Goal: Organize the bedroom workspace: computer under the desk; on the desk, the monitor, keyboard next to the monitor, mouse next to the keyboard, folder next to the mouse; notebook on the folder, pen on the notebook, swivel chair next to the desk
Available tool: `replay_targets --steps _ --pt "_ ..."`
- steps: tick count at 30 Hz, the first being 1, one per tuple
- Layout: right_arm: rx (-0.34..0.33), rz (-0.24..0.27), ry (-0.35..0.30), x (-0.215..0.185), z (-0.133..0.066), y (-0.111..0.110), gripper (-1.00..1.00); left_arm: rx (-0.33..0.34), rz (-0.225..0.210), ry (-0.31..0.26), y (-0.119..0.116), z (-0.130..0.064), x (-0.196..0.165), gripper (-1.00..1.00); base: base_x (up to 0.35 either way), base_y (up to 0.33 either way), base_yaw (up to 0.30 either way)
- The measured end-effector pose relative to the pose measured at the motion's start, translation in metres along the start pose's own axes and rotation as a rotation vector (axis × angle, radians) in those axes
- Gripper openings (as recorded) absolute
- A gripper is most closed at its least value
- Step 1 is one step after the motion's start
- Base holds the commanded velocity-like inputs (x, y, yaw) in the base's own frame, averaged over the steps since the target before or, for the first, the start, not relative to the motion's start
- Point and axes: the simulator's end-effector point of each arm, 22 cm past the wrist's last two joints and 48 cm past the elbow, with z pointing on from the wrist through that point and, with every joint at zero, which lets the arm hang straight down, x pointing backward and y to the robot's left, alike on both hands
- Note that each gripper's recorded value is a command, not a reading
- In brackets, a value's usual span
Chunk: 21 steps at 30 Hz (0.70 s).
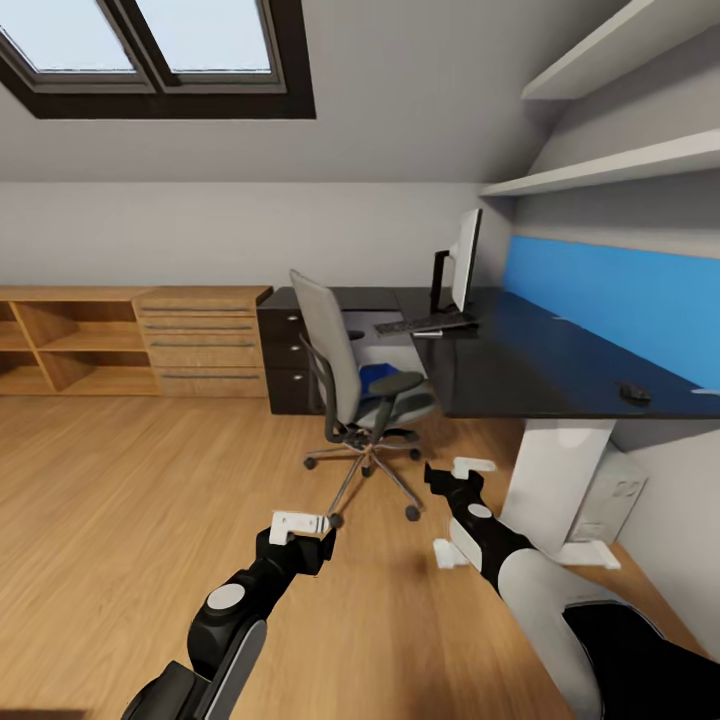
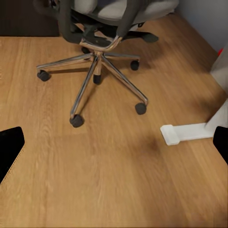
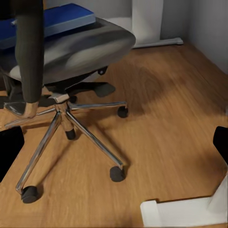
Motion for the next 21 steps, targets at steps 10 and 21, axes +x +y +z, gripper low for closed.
replay_targets --steps 10,21 --pt "-0.003 -0.002 -0.019 0.001 -0.001 0.002 1.0 0.004 -0.013 0.002 0.0 0.0 0.0 1.0 0.159 0.166 0.0" --pt "-0.001 -0.004 -0.016 0.002 -0.001 0.0 1.0 -0.048 -0.061 -0.008 0.029 0.0 -0.006 1.0 0.014 0.016 0.0"
